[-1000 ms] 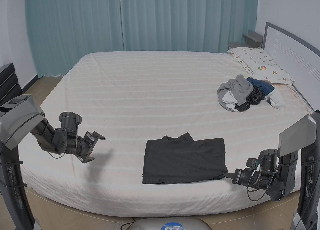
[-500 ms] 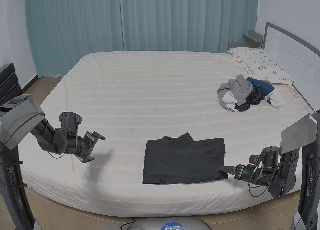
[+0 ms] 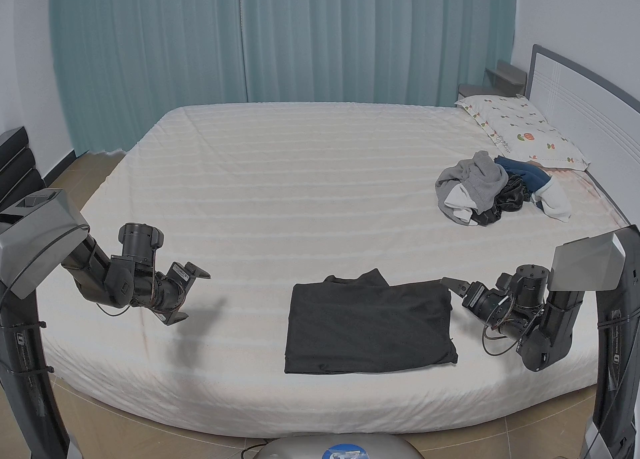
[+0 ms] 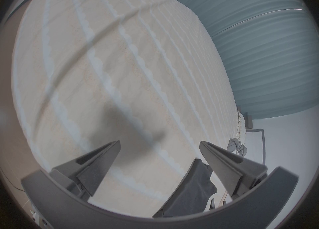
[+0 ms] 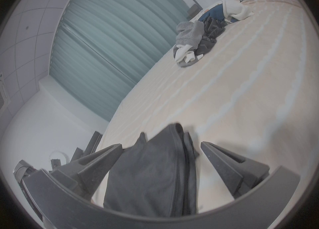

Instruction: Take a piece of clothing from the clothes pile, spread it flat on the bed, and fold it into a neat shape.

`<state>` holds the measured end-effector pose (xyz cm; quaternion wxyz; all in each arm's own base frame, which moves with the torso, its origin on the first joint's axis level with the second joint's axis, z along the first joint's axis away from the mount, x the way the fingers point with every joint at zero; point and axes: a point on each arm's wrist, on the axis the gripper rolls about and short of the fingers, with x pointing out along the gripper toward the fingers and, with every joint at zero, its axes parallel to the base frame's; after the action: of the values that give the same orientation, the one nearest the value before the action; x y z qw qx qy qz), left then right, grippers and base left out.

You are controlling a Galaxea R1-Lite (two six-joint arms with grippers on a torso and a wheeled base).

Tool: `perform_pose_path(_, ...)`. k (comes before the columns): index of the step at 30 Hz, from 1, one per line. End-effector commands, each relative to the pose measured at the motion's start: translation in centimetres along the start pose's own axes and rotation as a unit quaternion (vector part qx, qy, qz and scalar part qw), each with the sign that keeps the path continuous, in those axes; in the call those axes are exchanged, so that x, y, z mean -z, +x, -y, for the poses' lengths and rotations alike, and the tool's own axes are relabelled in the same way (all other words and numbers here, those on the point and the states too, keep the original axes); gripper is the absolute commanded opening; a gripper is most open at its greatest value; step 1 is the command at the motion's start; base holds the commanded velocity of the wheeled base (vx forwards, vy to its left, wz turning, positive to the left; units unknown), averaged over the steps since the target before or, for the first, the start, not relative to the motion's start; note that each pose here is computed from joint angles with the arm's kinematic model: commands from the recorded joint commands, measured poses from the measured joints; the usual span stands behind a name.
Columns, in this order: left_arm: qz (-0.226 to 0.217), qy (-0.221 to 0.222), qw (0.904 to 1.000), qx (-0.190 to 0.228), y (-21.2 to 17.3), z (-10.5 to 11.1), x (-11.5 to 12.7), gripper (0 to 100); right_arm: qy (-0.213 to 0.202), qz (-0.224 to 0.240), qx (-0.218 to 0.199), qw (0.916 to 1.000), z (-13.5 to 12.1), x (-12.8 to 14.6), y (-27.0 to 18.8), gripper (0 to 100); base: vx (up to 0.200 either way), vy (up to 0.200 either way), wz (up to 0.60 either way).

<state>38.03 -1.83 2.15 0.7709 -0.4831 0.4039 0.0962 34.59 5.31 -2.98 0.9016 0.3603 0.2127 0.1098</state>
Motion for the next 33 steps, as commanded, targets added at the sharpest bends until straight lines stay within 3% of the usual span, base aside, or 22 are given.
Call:
perform_pose_path(1,0.000,0.001,1.0000,-0.002,0.2,-0.1,0.1,100,0.003,0.010,0.002,0.9999,1.1,0.8,2.4,100,0.000,0.000,0.00)
perform_pose_path(7,0.000,0.002,1.0000,-0.002,0.2,0.0,0.2,100,0.022,0.030,-0.004,0.9993,1.4,0.6,4.1,100,0.000,0.000,0.00)
perform_pose_path(14,0.007,0.002,1.0000,-0.007,0.3,0.0,0.2,100,0.029,0.018,0.002,0.9994,1.5,0.8,4.4,100,0.000,0.000,0.00)
perform_pose_path(15,0.008,0.002,0.9999,-0.007,0.3,0.0,0.2,100,0.029,0.017,0.002,0.9994,1.5,0.9,4.4,0,0.000,0.000,0.00)
perform_pose_path(33,0.007,0.002,0.9999,-0.008,0.3,-0.1,0.2,100,0.047,0.056,0.016,0.9972,2.0,-1.0,4.9,0,0.000,0.000,0.00)
